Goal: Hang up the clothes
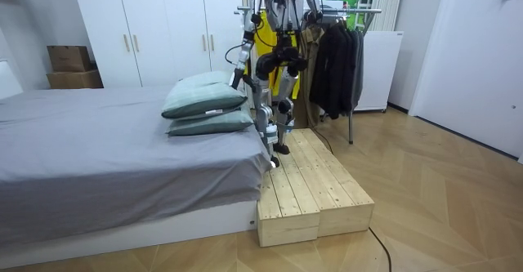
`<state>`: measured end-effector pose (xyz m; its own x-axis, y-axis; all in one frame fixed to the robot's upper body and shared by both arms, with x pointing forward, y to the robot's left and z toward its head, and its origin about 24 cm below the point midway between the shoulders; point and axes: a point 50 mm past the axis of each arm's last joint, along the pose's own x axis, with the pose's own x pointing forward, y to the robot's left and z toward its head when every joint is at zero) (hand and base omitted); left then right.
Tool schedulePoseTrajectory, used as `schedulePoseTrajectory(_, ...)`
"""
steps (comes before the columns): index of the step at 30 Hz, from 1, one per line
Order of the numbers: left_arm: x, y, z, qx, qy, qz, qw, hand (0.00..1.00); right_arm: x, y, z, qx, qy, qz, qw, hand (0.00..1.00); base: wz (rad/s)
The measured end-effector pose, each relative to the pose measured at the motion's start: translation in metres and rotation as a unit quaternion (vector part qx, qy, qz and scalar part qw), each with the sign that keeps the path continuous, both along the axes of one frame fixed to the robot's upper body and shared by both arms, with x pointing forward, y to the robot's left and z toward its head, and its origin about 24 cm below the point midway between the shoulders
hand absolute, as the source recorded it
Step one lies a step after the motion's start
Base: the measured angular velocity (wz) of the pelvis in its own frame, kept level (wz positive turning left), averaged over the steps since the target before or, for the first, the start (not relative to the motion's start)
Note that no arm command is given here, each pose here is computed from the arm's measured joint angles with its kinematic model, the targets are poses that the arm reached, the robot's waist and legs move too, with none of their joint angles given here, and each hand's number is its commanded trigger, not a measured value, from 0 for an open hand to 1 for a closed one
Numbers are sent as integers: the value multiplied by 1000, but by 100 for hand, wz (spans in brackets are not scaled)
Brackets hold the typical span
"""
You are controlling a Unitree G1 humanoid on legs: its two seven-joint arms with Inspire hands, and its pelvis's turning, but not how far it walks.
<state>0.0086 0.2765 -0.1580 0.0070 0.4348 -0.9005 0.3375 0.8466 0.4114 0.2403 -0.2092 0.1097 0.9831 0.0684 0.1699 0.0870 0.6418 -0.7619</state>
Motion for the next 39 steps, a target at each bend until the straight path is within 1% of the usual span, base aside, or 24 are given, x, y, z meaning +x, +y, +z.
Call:
schedulePoseTrajectory(6, 0, -1, 0, -1, 0, 1, 1000, 0, 1, -3, 1, 1, 1, -10, 1000, 100, -8)
schedulePoseTrajectory(13, 1, -6, -2, -10, -8, -1, 1000, 0, 1, -6, 1, 1, 9, -11, 1000, 100, 3)
schedulePoseTrajectory(18, 0, -11, -4, -16, -8, 0, 1000, 0, 2, -5, -1, -2, 32, 2, 999, 100, 0)
schedulePoseTrajectory(25, -1, -12, -4, -18, -10, 1, 1000, 0, 2, -4, -5, 4, 52, 16, 999, 100, 4)
schedulePoseTrajectory(34, 0, -6, -2, -10, -23, 26, 999, 0, 10, -10, -4, 65, 82, 52, 993, 100, -3)
schedulePoseTrajectory(39, 4, -2, 0, -6, -41, 31, 999, 0, 19, -18, -16, 152, 122, 76, 978, 100, -3)
